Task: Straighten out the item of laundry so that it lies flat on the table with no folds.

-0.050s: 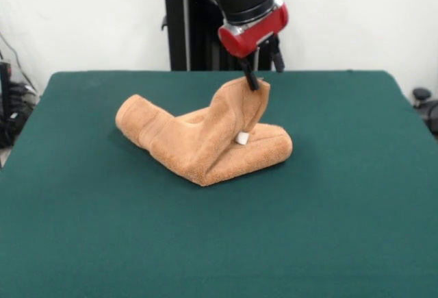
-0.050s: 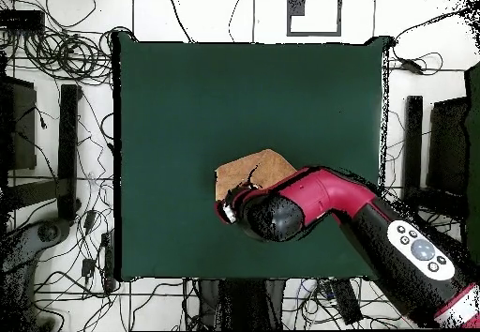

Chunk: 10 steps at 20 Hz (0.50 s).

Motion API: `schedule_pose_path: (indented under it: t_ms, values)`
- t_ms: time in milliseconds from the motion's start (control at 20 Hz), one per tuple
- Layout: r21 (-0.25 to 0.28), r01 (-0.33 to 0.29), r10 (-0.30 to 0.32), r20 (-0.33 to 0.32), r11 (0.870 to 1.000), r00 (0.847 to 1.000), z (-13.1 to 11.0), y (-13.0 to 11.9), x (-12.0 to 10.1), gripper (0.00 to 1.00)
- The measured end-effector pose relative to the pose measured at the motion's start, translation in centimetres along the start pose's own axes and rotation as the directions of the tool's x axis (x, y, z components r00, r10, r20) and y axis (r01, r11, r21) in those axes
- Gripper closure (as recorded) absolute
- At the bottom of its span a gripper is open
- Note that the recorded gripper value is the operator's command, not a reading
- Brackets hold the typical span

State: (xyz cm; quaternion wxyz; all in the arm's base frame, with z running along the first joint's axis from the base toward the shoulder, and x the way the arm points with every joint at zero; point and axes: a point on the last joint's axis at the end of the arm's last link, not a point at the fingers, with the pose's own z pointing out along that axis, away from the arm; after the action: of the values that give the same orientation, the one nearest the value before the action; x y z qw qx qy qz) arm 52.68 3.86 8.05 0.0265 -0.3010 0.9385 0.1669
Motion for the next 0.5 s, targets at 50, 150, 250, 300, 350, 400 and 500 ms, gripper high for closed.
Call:
schedule_pose_path:
  t_ms: [50,150,250,300,350,400,500]
  values:
    - [0.005,0.009,-0.009,-0.003,1.0,1.0,0.04,0.15,0.04,0.0]
    - [0.016,0.022,-0.022,-0.006,1.0,1.0,0.07,0.2,0.06,0.0]
    - [0.039,0.043,-0.043,-0.01,0.998,0.999,0.09,0.04,0.14,0.0]
    - [0.046,0.049,-0.049,-0.011,0.998,0.999,0.08,-0.01,0.17,0.0]
    - [0.053,0.055,-0.055,-0.013,0.997,0.998,0.08,-0.06,0.2,0.0]
    - [0.057,0.059,-0.059,-0.014,0.997,0.998,0.08,-0.09,0.21,0.0]
    - [0.069,0.072,-0.071,-0.016,0.995,0.997,0.11,-0.16,0.25,0.0]
